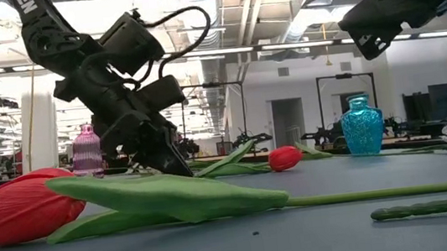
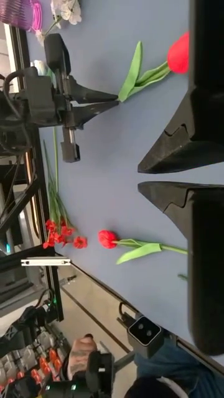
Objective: Sort flowers into vase by color
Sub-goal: Put the top red flower into the violet vase
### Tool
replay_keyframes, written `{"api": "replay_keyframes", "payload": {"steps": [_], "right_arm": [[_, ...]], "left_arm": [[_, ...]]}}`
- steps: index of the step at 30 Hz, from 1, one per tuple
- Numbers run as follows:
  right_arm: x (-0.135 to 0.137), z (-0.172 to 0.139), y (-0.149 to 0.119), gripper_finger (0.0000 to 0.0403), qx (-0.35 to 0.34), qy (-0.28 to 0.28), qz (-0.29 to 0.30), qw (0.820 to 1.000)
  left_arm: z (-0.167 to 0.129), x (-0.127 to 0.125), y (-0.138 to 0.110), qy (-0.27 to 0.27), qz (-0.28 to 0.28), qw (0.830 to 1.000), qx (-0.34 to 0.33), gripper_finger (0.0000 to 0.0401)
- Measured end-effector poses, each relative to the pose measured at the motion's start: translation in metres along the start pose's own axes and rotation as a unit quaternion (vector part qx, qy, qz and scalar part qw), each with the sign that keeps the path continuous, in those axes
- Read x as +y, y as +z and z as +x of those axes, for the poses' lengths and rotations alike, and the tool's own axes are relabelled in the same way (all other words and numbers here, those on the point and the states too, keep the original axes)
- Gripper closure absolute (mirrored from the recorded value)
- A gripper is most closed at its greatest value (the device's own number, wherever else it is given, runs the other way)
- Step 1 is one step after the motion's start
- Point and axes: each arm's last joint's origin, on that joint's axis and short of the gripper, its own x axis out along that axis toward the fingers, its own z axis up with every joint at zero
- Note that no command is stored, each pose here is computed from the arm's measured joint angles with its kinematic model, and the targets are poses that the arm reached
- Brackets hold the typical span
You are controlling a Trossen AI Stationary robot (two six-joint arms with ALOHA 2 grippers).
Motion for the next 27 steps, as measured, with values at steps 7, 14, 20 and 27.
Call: {"api": "replay_keyframes", "payload": {"steps": [7,14,20,27], "right_arm": [[0.001,0.000,0.001,0.0341,-0.007,0.002,0.001,1.000],[0.001,0.005,-0.001,0.0341,-0.005,0.002,0.001,1.000],[-0.002,0.022,-0.006,0.0341,-0.022,-0.003,-0.021,1.000],[-0.024,0.055,0.003,0.0341,-0.140,-0.052,-0.056,0.987]], "left_arm": [[-0.025,0.001,0.027,0.007,0.030,0.995,-0.093,0.0400],[-0.053,0.005,0.042,0.016,0.011,0.982,-0.189,0.0401],[-0.077,0.014,0.038,-0.013,-0.063,0.922,-0.381,0.0401],[-0.087,0.010,0.029,-0.021,-0.099,0.889,-0.446,0.0401]]}}
